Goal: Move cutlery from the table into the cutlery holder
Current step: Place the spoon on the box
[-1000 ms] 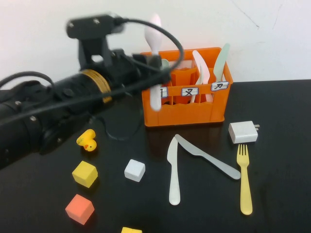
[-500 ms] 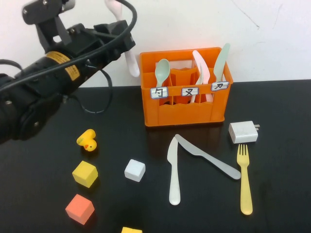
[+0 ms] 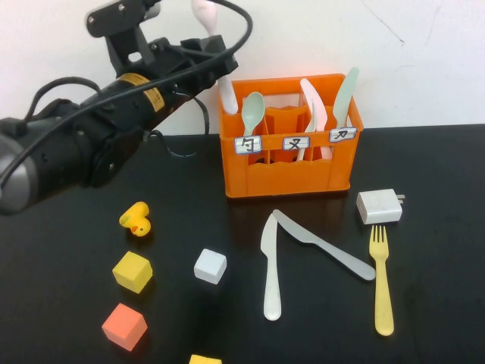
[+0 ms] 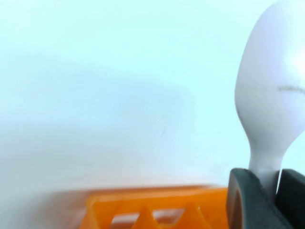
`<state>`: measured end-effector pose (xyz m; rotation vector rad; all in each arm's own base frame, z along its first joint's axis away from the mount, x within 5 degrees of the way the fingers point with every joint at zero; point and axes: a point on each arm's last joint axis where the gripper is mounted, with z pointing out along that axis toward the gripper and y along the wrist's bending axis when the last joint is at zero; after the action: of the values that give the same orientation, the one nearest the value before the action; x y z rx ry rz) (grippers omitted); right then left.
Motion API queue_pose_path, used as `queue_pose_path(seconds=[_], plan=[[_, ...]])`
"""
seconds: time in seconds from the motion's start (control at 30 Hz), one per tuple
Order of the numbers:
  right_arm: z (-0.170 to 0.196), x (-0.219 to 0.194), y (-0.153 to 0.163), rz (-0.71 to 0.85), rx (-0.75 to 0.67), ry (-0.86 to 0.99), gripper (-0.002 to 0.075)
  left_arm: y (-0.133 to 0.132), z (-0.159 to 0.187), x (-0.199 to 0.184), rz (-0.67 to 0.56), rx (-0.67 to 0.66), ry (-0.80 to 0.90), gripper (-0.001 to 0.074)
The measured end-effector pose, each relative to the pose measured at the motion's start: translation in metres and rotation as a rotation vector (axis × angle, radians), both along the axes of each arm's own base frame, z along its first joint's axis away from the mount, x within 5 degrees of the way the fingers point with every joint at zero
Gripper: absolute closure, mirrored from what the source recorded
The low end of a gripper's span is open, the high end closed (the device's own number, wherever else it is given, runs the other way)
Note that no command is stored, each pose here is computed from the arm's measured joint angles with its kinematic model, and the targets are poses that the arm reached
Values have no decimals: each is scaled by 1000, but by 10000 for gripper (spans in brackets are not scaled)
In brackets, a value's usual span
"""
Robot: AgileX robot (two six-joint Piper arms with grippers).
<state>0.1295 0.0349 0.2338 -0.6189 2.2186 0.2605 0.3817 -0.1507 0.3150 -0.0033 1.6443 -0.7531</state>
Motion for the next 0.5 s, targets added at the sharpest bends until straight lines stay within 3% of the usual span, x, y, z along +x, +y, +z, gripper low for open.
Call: queue_pose_path(seconds=[0.27, 0.5], plan=[[0, 0, 0, 2, -6, 0, 729, -8, -4, 8, -63, 67, -198, 644], [-1, -2, 1, 21, 0, 23, 729, -10, -9, 10, -73, 90, -231, 645]])
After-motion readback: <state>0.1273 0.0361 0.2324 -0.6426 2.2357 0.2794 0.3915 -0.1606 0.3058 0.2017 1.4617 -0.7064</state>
